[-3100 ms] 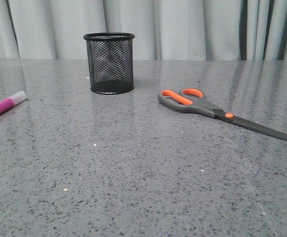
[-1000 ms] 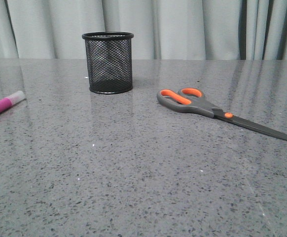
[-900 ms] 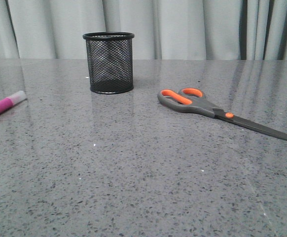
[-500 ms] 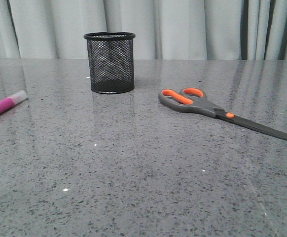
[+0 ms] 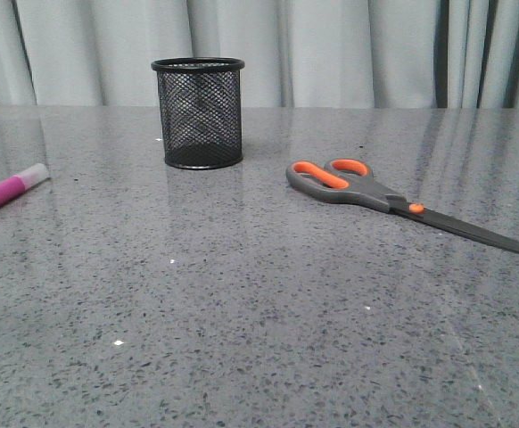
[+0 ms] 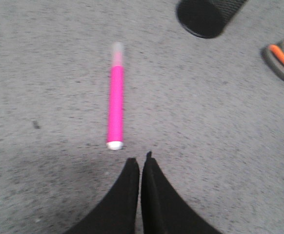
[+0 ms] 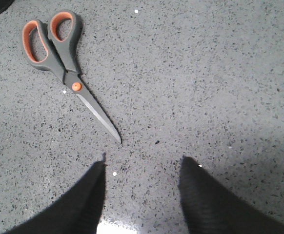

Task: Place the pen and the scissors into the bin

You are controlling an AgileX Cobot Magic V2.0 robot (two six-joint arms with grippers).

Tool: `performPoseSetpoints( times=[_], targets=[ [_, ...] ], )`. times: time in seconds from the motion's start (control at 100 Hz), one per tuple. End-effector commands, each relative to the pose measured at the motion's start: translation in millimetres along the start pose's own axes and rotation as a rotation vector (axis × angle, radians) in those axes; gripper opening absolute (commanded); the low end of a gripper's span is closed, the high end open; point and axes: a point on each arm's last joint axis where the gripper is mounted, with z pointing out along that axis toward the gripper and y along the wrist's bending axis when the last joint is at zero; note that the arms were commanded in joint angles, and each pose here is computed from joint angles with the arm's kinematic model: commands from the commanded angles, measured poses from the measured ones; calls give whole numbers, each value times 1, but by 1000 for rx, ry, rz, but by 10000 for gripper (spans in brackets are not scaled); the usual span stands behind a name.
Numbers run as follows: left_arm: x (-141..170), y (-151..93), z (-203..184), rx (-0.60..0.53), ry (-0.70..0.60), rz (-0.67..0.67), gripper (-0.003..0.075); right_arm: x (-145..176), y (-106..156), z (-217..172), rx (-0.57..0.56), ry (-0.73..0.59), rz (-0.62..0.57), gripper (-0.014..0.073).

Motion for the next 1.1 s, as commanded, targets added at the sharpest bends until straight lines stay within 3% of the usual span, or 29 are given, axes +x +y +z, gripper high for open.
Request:
performPoseSetpoints(
  times=[0.0,0.1,0.27,0.32,0.59,1.09],
  targets=[
    [-14,-10,0,96,-54,17,4,-12,1,-6,4,-77,-19,379],
    [-17,-12,9,161,-28,34,99,-12,1,-6,4,-77,-19,379],
    [-21,-8,26,178,31,27,365,-13,1,-6,4,-83,-19,379],
    [-23,-6,30,175,39,21,408,-13,1,-6,5,-85,-19,379],
    [-50,0,46,163,66,94,398,-14,1,-6,6,-91,-19,379],
    [-77,18,108,142,329,149,398,-14,1,-6,7,-99,-19,379]
  ],
)
